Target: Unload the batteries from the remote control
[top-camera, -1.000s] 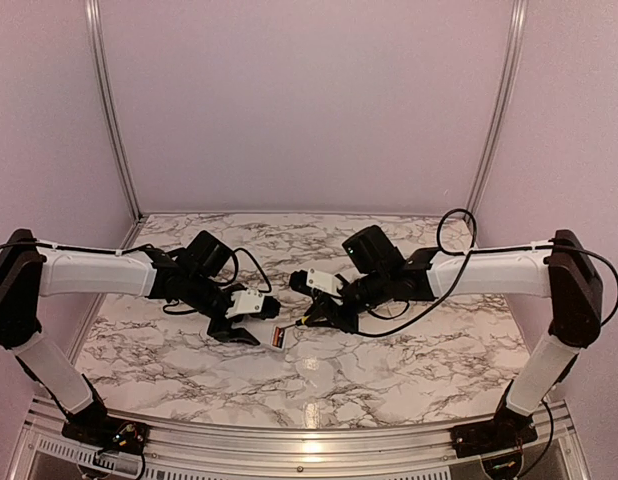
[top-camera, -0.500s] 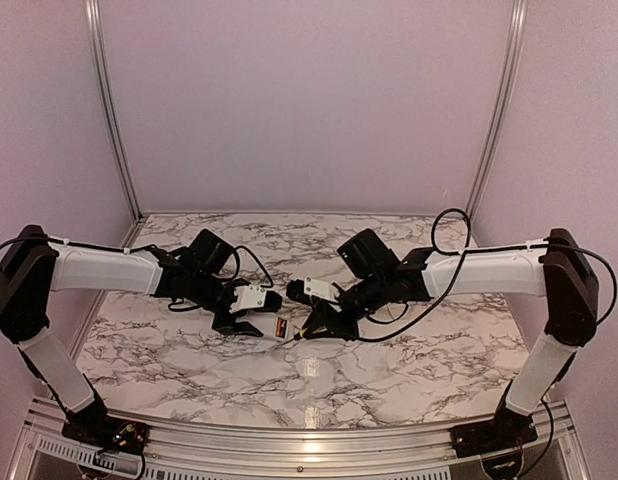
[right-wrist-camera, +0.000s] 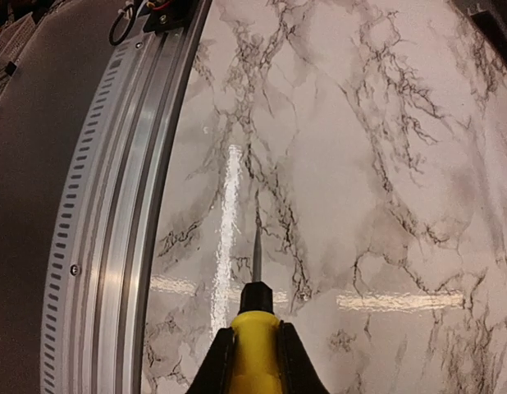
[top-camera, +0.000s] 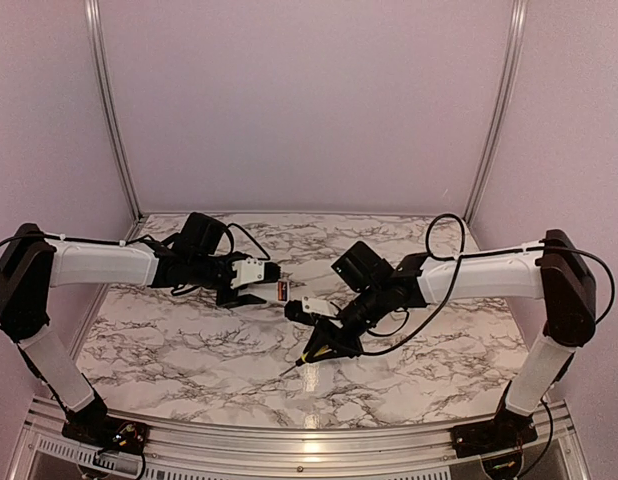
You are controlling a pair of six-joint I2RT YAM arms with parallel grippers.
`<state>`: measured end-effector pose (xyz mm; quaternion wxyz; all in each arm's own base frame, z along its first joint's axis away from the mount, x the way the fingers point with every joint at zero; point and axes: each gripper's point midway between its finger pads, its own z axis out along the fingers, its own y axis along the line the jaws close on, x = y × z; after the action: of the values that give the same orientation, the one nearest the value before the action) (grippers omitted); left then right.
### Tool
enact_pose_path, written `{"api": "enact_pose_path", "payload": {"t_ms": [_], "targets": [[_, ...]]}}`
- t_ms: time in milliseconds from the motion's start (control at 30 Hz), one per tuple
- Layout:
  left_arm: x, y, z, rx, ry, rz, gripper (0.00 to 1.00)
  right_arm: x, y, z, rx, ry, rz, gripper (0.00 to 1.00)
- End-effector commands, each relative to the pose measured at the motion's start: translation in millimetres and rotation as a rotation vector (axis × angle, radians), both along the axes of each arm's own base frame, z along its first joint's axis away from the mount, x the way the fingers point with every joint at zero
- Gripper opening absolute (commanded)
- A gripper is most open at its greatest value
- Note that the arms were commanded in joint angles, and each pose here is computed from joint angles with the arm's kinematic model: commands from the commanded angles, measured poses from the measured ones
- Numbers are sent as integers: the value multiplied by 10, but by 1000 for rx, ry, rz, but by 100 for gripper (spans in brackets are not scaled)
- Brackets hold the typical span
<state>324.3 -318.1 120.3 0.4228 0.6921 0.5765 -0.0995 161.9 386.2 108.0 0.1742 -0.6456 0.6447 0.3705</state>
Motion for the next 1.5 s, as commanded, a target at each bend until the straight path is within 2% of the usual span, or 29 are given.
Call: {"api": "enact_pose_path", "payload": {"t_ms": [0, 200, 367, 1000, 1467], "targets": [[-56, -34, 43, -9, -5, -42, 0, 304, -109, 154, 25, -78, -102, 0], [-251, -40, 41, -11, 47, -115, 0, 737, -221, 517, 62, -237, -218, 0], [-370, -69, 70, -25, 83, -155, 0, 929, -186, 694, 81, -314, -245, 0], [-532, -174, 207, -41, 112, -207, 0, 1158, -121, 589, 29, -365, -265, 0], [-535, -192, 183, -32, 123, -208, 0, 1236, -155, 646, 54, -359, -311, 0]]}}
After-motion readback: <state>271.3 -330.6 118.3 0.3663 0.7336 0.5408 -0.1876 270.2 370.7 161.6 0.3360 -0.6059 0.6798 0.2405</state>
